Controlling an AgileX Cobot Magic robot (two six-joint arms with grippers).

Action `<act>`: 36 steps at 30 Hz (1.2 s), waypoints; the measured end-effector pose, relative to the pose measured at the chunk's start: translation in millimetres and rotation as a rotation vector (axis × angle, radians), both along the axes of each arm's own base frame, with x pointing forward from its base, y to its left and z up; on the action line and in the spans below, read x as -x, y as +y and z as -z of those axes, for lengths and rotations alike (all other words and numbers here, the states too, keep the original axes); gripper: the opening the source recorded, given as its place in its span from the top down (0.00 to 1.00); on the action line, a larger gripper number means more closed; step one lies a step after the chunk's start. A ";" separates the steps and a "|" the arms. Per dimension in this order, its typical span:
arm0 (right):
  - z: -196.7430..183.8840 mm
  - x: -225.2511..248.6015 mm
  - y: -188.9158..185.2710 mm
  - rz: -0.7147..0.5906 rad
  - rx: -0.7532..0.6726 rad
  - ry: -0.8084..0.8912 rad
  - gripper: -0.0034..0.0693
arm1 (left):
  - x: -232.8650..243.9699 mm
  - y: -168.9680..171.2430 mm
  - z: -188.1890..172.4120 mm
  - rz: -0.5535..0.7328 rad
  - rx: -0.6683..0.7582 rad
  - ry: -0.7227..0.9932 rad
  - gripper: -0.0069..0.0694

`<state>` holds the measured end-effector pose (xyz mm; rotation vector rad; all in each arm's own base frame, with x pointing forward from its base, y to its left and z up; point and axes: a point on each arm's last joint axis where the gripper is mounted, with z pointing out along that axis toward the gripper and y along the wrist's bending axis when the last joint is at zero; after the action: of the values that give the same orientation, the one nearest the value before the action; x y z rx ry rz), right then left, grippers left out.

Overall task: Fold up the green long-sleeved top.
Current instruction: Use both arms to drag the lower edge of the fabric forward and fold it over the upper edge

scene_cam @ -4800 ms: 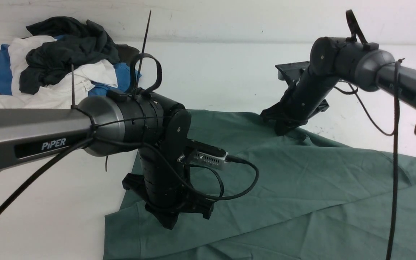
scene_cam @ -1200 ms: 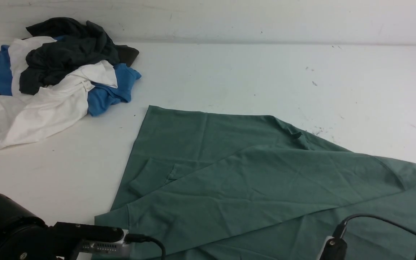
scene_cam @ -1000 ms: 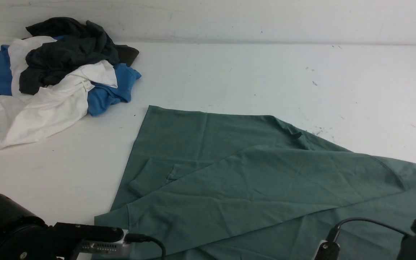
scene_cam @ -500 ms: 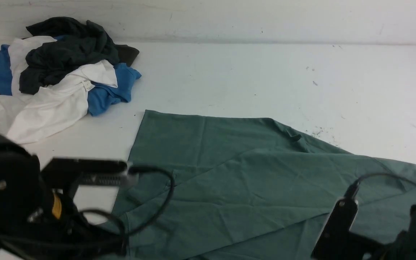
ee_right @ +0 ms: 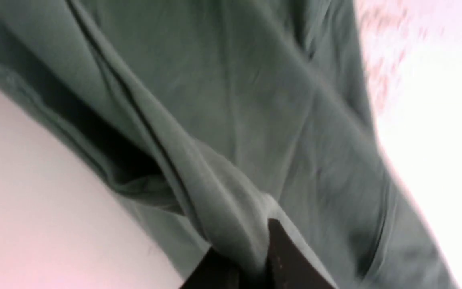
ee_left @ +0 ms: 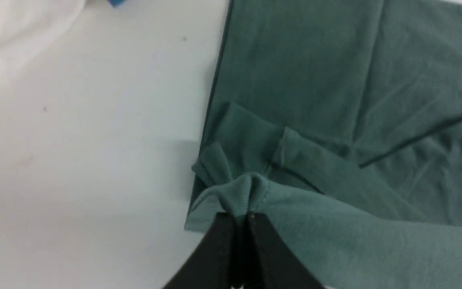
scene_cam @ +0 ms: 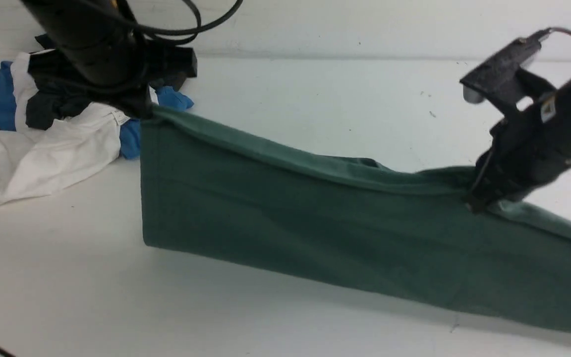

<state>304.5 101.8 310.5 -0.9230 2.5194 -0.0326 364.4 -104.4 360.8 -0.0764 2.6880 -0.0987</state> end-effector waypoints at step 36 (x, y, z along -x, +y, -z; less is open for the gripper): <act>72.7 -141.5 -10.2 0.463 -0.009 0.068 0.38 | -163.1 -20.1 136.6 0.124 -0.024 -0.017 0.73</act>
<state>445.9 91.6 237.8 -0.3242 2.7385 -0.1355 527.6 -124.5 224.3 0.0978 2.6747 -0.1043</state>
